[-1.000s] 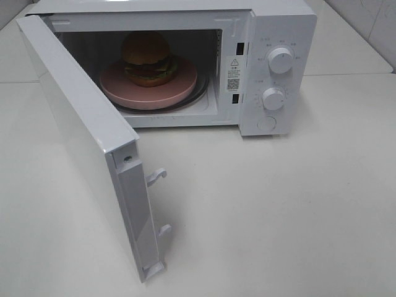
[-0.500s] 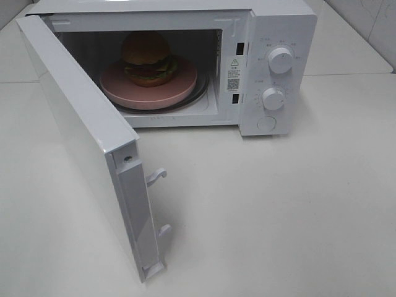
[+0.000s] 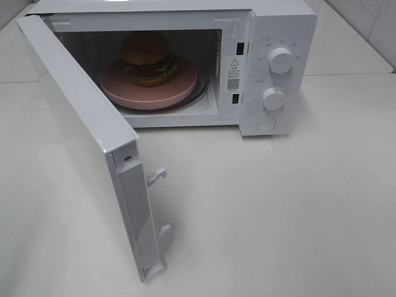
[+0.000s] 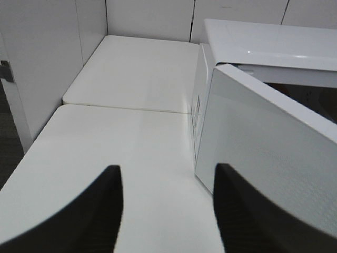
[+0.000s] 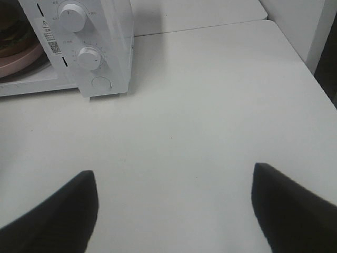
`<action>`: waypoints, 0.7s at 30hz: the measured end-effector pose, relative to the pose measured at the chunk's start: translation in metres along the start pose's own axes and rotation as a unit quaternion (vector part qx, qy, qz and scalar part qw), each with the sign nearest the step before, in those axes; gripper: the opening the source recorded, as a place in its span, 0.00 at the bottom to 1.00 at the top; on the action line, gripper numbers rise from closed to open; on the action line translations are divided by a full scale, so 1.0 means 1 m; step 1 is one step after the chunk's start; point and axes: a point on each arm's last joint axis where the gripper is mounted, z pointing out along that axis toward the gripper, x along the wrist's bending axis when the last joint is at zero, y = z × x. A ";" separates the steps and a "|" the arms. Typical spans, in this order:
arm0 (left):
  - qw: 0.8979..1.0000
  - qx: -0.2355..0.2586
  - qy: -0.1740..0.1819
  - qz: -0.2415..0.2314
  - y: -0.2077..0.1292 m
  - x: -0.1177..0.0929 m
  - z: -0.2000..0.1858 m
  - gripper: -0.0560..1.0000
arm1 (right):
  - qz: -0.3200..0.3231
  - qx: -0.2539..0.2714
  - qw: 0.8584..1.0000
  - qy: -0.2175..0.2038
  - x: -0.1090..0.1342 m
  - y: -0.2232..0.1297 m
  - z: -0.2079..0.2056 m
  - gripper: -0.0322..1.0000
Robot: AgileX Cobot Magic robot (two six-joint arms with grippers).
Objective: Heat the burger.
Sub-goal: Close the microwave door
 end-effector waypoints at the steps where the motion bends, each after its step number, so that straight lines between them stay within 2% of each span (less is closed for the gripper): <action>1: 1.000 -0.004 0.002 -0.001 0.005 0.001 0.010 0.46 | 0.000 0.000 1.000 0.000 0.000 0.000 0.000 0.77; 2: 1.000 -0.004 0.002 -0.001 0.005 0.001 0.010 0.46 | 0.000 0.000 1.000 0.000 0.000 0.000 0.000 0.77; 4: 1.000 -0.008 0.006 -0.004 0.012 0.002 0.027 0.18 | 0.000 0.000 1.000 0.000 0.000 0.000 0.000 0.77; 7: 1.000 -0.010 0.007 -0.004 0.014 0.003 0.032 0.13 | 0.000 0.000 1.000 0.000 0.000 0.000 0.000 0.77; 8: 1.000 -0.014 0.010 -0.005 0.016 0.004 0.044 0.06 | 0.000 0.000 1.000 0.000 0.000 0.000 0.000 0.77; 15: 0.999 -0.032 0.021 -0.007 0.011 0.009 0.083 0.05 | 0.000 0.000 1.000 0.000 0.000 0.000 0.000 0.77; 18: 0.999 -0.041 0.028 -0.008 0.001 0.012 0.103 0.05 | 0.000 0.000 1.000 0.000 0.000 0.000 0.000 0.77; 20: 0.997 -0.071 0.039 -0.005 -0.018 0.017 0.123 0.05 | 0.000 0.000 1.000 0.000 0.000 0.000 0.000 0.77; 21: 0.997 -0.071 0.039 -0.005 -0.018 0.017 0.123 0.05 | 0.000 0.000 1.000 0.000 0.000 0.000 0.000 0.77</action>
